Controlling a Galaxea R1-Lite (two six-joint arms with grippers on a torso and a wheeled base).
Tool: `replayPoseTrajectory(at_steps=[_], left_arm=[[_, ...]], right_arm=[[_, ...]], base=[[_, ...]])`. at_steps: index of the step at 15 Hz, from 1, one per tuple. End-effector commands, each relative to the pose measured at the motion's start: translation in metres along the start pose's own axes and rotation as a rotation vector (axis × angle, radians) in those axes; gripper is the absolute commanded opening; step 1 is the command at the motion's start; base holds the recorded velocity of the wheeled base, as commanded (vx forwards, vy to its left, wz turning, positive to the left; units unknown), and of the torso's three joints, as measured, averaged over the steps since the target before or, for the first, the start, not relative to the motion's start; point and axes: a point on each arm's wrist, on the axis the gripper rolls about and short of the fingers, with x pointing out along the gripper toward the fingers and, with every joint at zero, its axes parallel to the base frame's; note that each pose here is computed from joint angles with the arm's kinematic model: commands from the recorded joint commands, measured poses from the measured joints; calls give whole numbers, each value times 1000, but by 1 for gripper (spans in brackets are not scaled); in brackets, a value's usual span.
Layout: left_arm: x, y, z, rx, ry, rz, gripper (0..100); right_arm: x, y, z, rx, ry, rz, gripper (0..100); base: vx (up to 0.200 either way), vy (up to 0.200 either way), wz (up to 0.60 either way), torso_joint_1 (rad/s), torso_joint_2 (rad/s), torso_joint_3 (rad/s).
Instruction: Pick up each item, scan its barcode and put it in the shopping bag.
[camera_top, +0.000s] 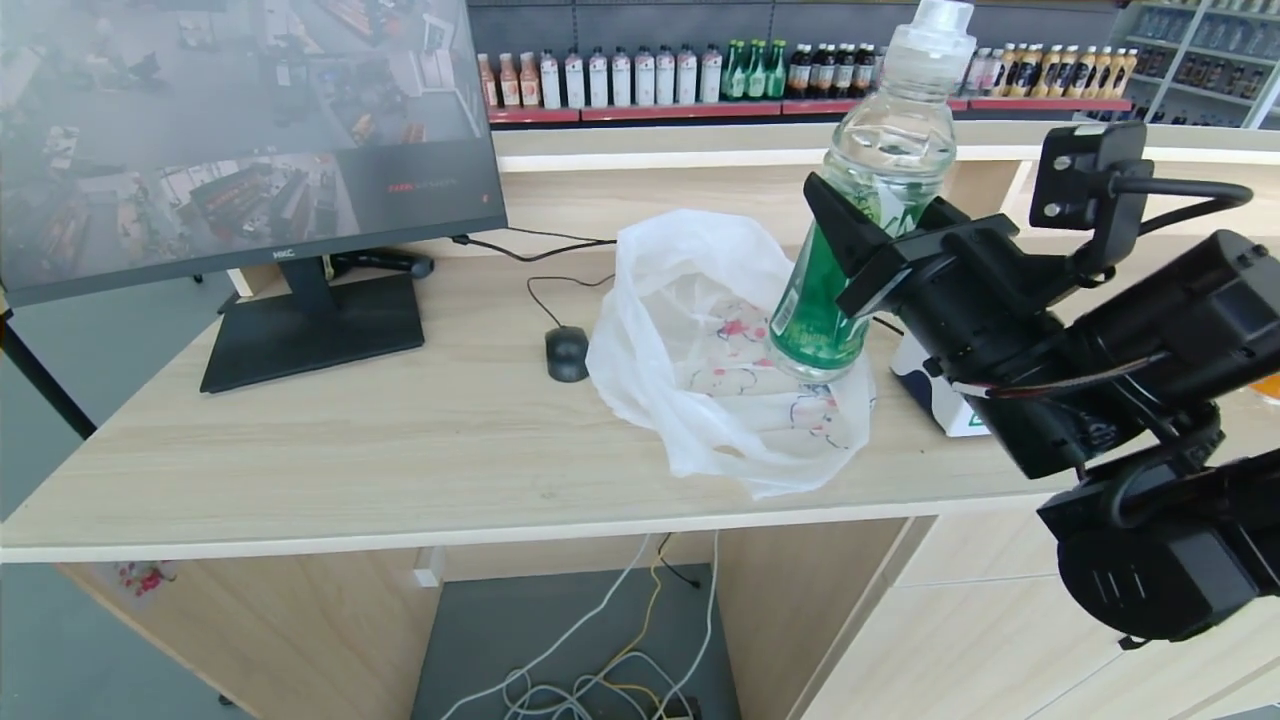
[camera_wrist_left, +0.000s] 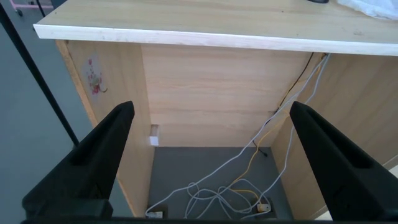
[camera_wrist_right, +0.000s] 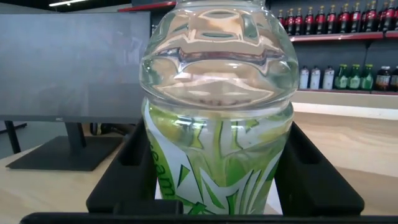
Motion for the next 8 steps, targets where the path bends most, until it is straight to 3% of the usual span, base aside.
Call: replayPoseTrajectory(at_steps=[1, 8], left_arm=[[0, 0, 0, 0, -1, 0, 100], [0, 0, 0, 0, -1, 2, 100]], right_arm=[[12, -6, -22, -4, 20, -17, 0], [31, -15, -58, -24, 35, -41, 0]], base=[[0, 0, 0, 0, 0, 0], [0, 0, 0, 0, 0, 0]])
